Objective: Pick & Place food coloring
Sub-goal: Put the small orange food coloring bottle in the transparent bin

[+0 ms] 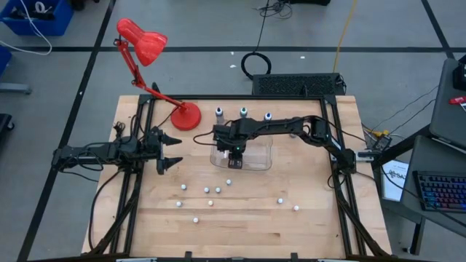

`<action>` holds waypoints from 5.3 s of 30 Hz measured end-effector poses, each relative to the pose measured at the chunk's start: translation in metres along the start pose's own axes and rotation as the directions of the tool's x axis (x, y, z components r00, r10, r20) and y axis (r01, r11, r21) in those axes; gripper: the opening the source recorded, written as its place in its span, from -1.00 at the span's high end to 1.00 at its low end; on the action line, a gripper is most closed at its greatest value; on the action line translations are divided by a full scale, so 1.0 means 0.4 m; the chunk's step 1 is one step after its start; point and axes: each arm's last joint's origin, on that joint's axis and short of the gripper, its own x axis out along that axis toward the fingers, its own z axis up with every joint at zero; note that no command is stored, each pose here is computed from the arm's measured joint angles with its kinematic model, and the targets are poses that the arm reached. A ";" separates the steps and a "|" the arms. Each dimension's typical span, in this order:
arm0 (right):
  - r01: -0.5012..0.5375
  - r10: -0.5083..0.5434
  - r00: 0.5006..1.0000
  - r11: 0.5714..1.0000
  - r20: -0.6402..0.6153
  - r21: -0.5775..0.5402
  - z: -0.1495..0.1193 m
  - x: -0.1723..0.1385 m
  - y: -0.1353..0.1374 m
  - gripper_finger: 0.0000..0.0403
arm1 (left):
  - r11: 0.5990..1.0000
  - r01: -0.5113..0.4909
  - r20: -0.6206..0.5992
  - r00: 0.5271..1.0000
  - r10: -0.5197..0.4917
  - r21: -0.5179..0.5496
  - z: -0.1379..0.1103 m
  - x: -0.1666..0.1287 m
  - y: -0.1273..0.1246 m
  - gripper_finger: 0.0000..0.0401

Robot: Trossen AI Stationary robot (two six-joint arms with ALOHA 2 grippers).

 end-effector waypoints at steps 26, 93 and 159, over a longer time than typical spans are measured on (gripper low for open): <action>0.052 -0.034 0.997 0.960 -0.071 0.274 -0.184 -0.367 0.228 0.37 | 1.000 0.001 -0.001 1.000 -0.001 0.000 0.000 0.000 0.000 -0.99; 0.116 -0.121 0.904 0.993 0.410 0.038 -0.555 -0.511 0.702 0.37 | 1.000 0.001 0.000 1.000 -0.001 0.000 0.000 0.000 0.000 -0.99; 0.174 -0.095 0.980 0.829 -0.173 0.531 -0.603 -0.152 0.485 0.27 | 1.000 0.000 0.000 1.000 0.000 0.000 0.000 0.000 0.000 -0.99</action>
